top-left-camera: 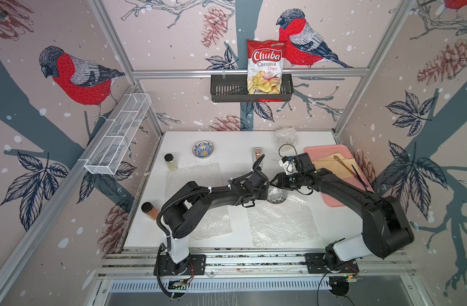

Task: Wrap bowls in bubble wrap
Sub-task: Wrap the bowl in bubble wrap.

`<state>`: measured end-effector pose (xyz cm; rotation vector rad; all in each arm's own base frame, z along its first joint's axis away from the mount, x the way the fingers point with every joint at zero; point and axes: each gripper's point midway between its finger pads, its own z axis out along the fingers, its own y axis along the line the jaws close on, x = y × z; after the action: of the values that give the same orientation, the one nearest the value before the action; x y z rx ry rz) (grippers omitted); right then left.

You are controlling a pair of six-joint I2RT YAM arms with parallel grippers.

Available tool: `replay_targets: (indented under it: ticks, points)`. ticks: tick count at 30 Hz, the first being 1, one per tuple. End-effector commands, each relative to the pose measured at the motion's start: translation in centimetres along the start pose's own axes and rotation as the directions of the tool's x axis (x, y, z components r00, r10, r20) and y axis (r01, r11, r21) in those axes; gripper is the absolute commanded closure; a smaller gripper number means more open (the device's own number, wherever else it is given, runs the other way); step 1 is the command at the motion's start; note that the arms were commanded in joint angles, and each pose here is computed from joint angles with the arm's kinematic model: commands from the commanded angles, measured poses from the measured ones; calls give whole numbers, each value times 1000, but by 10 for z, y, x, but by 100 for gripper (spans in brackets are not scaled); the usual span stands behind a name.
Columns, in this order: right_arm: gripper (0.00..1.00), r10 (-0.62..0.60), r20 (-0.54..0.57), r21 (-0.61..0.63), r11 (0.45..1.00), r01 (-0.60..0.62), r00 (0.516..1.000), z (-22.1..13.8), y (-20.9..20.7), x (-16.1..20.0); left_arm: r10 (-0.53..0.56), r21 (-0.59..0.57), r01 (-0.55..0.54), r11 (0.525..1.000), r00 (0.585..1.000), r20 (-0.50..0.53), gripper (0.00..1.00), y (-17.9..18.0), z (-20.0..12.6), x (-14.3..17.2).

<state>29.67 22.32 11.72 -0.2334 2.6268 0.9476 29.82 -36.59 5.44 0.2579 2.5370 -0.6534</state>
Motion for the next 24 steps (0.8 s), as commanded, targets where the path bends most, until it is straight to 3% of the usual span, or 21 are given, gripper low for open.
replay_targets:
  ticks: [1, 4, 8, 15, 24]
  points:
    - [50, -5, 48, 50, 999, 3, 999, -16, -13, -14, 9, -13, -9, 1000, 1000, 5, 64, 1, 1, -1]
    - [46, 0, 84, 196, 980, -16, 996, -18, -47, -23, 11, -13, -11, 1000, 1000, 5, 64, 1, 1, -2]
    - [44, -6, 52, 291, 957, -9, 999, -9, -72, -17, 16, -16, -16, 1000, 1000, 7, 64, 0, -1, -4]
    - [43, 27, -28, 374, 927, -15, 999, 3, -92, 3, 22, -32, -22, 999, 1000, 4, 64, 2, 0, -4]
    - [46, 16, -74, 387, 922, 14, 997, 14, -92, 15, 38, -42, -38, 998, 999, 6, 64, 1, 2, -8]
